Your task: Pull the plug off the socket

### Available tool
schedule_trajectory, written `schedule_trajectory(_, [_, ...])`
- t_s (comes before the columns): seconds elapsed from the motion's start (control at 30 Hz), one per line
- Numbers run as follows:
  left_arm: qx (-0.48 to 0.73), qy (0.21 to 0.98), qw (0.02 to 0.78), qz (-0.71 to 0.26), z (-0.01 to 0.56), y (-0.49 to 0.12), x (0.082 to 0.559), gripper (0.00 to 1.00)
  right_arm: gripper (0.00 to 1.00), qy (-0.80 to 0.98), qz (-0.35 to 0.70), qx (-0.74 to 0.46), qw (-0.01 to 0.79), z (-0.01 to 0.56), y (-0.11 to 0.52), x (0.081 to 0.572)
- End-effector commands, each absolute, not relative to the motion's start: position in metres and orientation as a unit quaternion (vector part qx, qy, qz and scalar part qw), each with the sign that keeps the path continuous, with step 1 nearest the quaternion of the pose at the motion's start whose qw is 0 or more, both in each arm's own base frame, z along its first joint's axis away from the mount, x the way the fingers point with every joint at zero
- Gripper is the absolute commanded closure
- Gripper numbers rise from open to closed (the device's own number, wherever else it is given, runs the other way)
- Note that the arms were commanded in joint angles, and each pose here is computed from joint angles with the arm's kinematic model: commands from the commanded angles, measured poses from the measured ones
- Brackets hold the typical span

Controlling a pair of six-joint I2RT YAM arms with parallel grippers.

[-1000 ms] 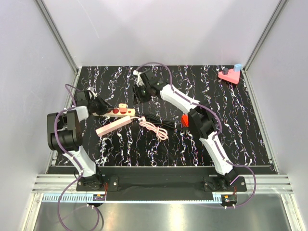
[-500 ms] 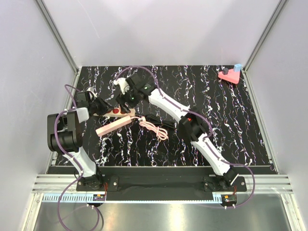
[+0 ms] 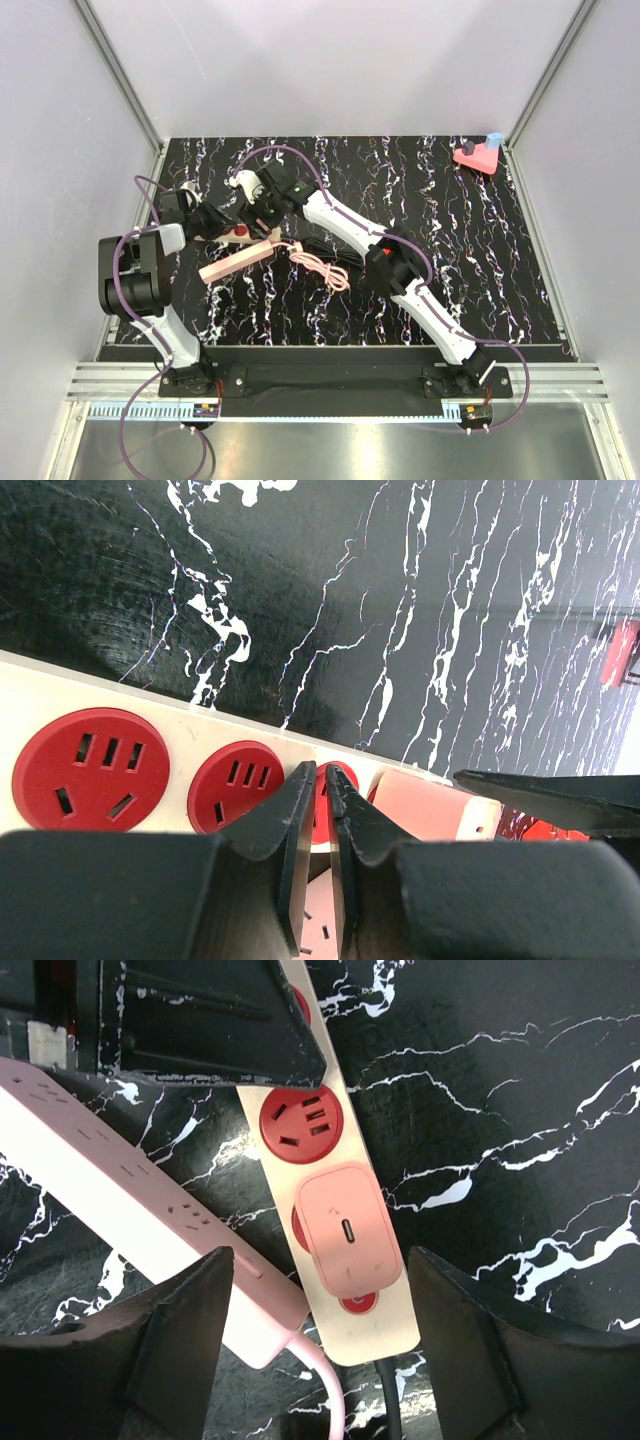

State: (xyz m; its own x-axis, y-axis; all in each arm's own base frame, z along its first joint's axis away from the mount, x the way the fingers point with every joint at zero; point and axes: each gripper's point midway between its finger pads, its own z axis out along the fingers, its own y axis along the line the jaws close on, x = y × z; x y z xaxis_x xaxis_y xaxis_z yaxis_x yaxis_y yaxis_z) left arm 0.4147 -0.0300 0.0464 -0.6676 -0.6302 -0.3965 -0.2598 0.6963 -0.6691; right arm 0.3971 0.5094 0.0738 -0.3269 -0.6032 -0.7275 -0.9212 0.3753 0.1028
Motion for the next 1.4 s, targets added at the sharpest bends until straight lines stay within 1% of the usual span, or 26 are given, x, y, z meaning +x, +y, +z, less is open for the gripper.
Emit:
schedule_trajectory(0.0, [-0.285,0.892,0.264,-0.230,0.005,-0.018,0.384,0.81,0.25,0.750,0.273,-0.496,0.341,0.090,0.524,0.407])
schedule_trajectory(0.13, [-0.284,0.892,0.264,-0.230,0.005,-0.018,0.384,0.81,0.29,0.743,0.277,-0.502,0.346,0.094,0.528,0.405])
schedule_trajectory(0.57, [-0.281,0.893,0.266,-0.229,0.006,-0.019,0.384,0.80,0.36,0.737,0.272,-0.508,0.353,0.091,0.533,0.406])
schedule_trajectory(0.7, [-0.282,0.894,0.265,-0.226,0.005,-0.018,0.383,0.80,0.41,0.734,0.274,-0.508,0.358,0.094,0.535,0.406])
schedule_trajectory(0.9, [-0.280,0.894,0.266,-0.226,0.005,-0.018,0.383,0.80,0.43,0.729,0.276,-0.511,0.363,0.094,0.538,0.408])
schedule_trajectory(0.97, [-0.280,0.894,0.267,-0.225,0.006,-0.018,0.384,0.80,0.46,0.727,0.280,-0.512,0.363,0.094,0.539,0.407])
schedule_trajectory(1.03, [-0.281,0.894,0.267,-0.225,0.006,-0.018,0.384,0.80,0.49,0.723,0.284,-0.514,0.364,0.095,0.542,0.406])
schedule_trajectory(1.17, [-0.279,0.895,0.266,-0.223,0.005,-0.019,0.383,0.80,0.63,0.719,0.284,-0.513,0.373,0.098,0.545,0.408])
schedule_trajectory(1.23, [-0.280,0.896,0.267,-0.219,0.005,-0.017,0.384,0.80,0.67,0.717,0.284,-0.514,0.376,0.097,0.547,0.408])
schedule_trajectory(1.27, [-0.281,0.896,0.267,-0.216,0.005,-0.017,0.384,0.80,0.72,0.716,0.284,-0.514,0.378,0.097,0.548,0.408])
schedule_trajectory(1.37, [-0.278,0.898,0.266,-0.213,0.005,-0.018,0.383,0.80,0.84,0.717,0.277,-0.506,0.391,0.103,0.548,0.415])
